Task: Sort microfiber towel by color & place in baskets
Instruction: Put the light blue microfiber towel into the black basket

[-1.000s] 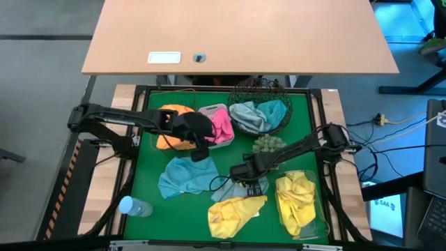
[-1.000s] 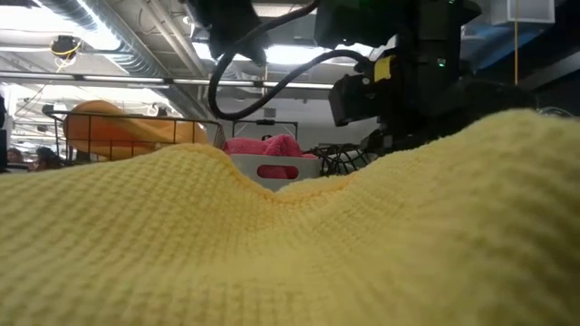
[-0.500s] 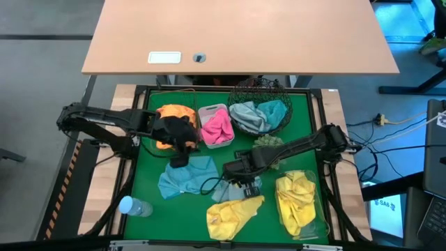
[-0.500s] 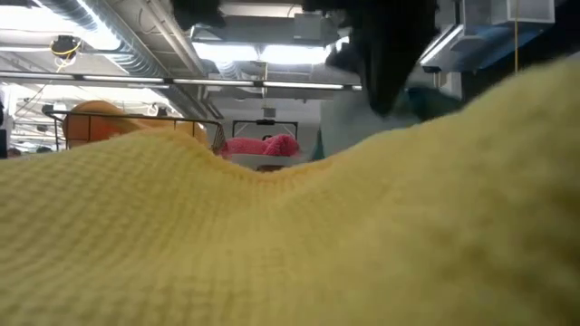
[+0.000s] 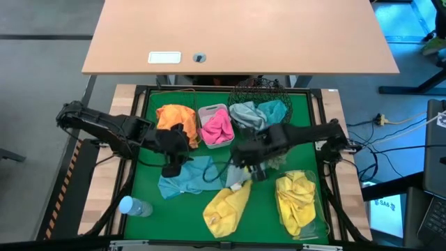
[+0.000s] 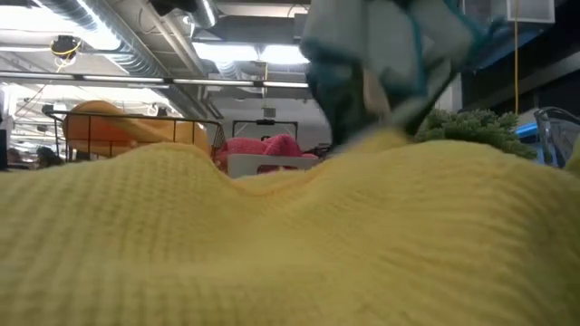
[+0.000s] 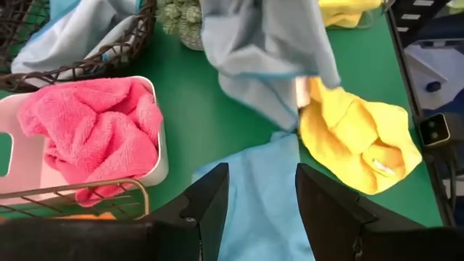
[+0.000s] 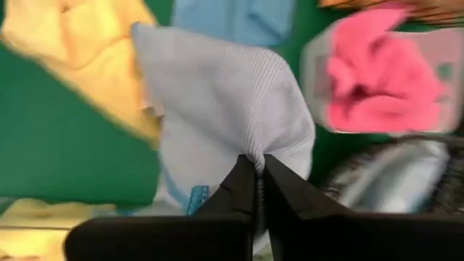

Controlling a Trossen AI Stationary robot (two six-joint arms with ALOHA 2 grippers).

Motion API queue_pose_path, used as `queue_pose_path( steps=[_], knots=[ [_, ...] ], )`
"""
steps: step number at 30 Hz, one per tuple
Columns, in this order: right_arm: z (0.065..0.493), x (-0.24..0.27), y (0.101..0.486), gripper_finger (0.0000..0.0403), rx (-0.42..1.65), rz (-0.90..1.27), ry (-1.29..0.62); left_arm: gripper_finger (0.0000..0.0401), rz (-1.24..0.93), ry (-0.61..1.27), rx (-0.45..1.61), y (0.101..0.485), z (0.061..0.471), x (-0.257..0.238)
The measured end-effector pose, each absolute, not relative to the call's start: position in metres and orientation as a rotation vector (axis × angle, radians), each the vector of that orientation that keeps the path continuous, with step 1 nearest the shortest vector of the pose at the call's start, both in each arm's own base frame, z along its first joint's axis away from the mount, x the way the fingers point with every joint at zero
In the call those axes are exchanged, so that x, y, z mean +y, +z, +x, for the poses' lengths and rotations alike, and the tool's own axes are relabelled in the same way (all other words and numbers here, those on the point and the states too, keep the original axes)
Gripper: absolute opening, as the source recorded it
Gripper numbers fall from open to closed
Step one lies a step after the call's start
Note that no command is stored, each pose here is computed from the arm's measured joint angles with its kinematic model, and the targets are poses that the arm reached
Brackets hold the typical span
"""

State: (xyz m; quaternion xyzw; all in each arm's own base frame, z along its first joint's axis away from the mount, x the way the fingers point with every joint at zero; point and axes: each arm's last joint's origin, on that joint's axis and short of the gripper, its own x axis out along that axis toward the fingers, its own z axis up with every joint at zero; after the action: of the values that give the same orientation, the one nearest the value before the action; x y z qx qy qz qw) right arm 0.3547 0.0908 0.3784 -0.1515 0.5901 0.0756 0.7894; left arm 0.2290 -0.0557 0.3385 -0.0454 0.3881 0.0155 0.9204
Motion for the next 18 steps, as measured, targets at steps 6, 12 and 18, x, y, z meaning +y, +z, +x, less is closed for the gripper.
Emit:
queue_pose_path(
  steps=[6, 12, 18],
  knots=[
    [0.34, 0.057, 0.42, 0.0009, 1.132, -0.303, 0.121, 0.0153, -0.128, 0.059, 0.78, 0.339, 0.227, -0.065],
    [0.309, 0.01, 0.453, 0.0012, 1.049, -0.282, -0.053, 0.0153, -0.189, 0.065, 0.771, 0.34, 0.224, -0.074],
    [0.281, -0.044, 0.472, 0.0014, 1.026, -0.318, -0.339, 0.0153, -0.211, 0.128, 0.736, 0.341, 0.223, -0.08]
  ],
)
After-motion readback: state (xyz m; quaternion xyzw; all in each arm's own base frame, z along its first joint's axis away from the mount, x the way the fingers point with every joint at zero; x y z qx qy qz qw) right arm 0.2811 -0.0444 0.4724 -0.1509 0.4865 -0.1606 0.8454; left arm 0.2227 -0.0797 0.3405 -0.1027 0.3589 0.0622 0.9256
